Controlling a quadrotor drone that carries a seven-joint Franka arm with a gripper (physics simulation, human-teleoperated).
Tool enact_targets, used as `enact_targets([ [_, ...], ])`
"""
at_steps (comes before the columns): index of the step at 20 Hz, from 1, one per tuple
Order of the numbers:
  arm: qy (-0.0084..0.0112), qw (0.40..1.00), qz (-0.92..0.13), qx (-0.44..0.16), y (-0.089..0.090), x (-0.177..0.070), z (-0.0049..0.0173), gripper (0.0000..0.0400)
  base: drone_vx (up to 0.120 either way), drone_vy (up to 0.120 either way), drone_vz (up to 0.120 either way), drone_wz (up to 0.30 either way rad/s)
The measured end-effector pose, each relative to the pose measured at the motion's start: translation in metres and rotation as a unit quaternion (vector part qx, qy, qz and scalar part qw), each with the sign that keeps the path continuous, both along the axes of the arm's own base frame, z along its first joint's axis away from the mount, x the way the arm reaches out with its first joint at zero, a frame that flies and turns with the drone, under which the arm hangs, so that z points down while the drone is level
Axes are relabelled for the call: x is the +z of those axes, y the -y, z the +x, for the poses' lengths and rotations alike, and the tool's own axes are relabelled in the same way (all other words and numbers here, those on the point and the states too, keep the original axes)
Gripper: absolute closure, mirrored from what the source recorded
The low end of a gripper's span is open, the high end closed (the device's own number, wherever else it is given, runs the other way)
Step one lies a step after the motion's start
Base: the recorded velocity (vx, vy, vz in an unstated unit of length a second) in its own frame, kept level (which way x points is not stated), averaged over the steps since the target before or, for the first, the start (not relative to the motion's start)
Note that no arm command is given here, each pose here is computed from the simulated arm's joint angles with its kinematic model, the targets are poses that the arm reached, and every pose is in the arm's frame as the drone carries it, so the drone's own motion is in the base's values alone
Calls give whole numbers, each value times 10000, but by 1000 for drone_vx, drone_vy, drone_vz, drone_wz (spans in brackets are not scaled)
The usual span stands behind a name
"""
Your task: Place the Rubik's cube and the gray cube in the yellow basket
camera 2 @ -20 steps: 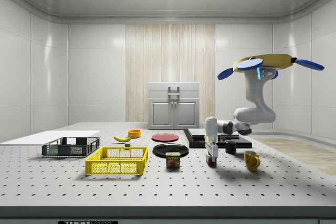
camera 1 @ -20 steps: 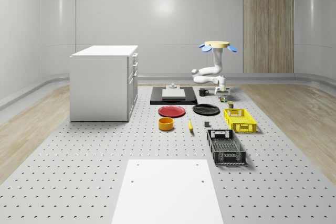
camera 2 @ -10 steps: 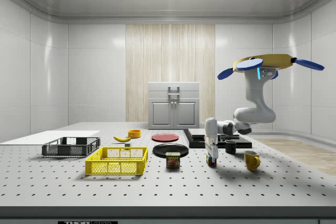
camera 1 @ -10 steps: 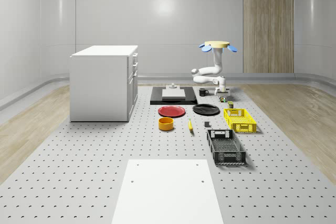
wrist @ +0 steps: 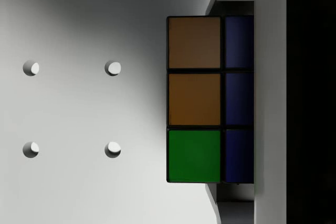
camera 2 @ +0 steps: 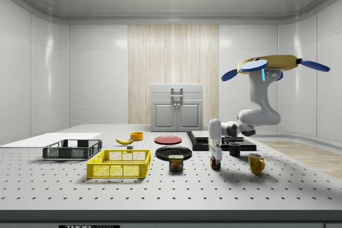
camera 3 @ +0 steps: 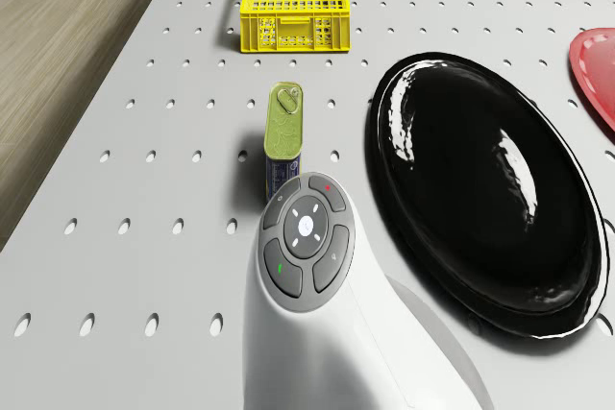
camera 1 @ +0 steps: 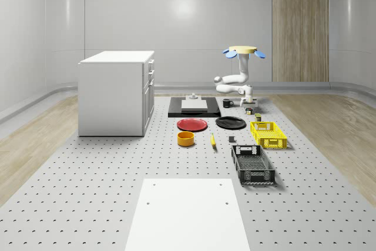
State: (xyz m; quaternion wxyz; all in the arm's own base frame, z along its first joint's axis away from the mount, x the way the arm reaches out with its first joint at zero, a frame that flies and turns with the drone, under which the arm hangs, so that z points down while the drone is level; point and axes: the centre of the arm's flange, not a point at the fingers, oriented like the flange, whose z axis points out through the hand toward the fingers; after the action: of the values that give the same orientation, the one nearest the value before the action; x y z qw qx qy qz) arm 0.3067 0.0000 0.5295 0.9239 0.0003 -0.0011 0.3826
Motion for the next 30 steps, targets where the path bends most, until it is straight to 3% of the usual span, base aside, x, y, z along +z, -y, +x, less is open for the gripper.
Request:
enact_targets([
  [7,-1,10000,1,0,0,-243,0,75,0,0,103,0],
  [14,-1,10000,1,-1,0,-326,0,75,0,0,120,0],
  [23,-1,10000,1,-1,0,-345,0,75,116,71,18,0],
  [30,-1,10000,1,0,0,-348,0,75,120,0,0,0],
])
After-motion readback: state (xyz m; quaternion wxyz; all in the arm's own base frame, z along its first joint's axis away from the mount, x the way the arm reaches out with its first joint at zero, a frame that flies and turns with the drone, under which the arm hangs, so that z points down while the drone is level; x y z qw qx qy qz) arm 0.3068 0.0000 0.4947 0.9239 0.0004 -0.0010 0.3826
